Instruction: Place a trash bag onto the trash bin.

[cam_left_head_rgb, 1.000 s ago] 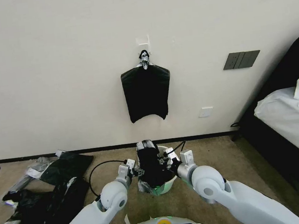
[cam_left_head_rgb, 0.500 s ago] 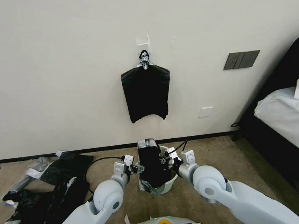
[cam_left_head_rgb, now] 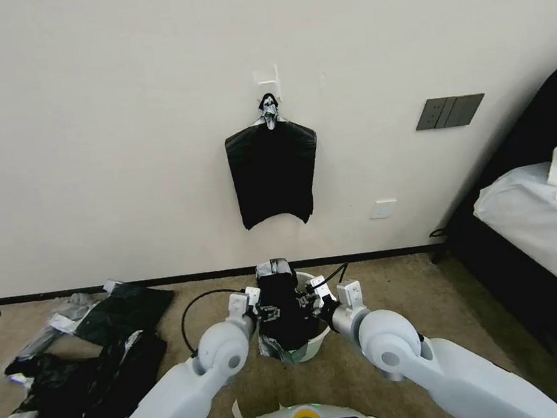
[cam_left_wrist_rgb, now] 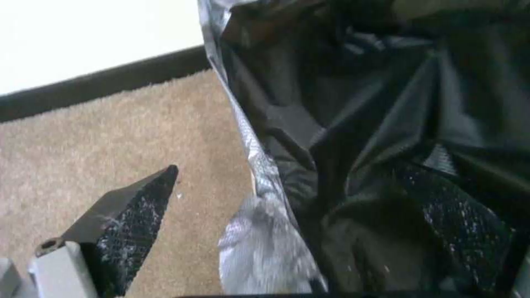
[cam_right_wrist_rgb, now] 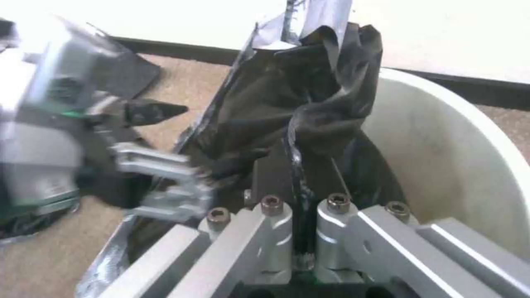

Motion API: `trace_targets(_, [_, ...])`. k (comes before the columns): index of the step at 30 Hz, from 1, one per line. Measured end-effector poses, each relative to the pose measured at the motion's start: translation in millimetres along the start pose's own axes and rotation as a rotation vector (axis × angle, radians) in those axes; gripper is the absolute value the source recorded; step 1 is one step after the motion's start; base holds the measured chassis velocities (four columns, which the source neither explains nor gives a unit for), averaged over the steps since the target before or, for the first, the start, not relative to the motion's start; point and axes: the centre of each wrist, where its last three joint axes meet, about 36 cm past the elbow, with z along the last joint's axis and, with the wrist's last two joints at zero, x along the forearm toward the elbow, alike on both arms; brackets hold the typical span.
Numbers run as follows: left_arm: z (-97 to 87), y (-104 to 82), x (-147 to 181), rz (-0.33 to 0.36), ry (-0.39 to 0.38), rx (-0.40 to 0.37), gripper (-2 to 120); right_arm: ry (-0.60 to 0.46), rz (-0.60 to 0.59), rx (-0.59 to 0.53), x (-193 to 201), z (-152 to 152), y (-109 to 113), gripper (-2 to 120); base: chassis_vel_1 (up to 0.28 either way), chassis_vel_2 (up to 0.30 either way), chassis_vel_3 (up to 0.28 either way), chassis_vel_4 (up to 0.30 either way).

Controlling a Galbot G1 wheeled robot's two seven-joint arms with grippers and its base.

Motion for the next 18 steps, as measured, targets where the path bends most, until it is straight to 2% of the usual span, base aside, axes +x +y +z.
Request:
trace_targets(6, [-4.8,2.1,-12,-0.015,0.040,0.024,100,0.000,-0.017,-0.004,-2,0,4,0,0.000,0.000,0.000,0.000])
trace_targets(12, [-0.4,3.1,-19,-0.010,0.087,0.052,99,-0.001,-0.017,-0.003,-4,0,5,0,0.000,0.000,0.000,0.000])
trace_targets(15, [2.9,4.4,-21,-0.005,0.107,0.067,93,0.000,-0.015,-0.002,-4,0,4,0,0.000,0.000,0.000,0.000])
trace_targets(18, [4.4,5.6,-24,0.004,0.124,0.088,78,-0.001,-0.013,-0.005,-4,0,4,0,0.000,0.000,0.000,0.000])
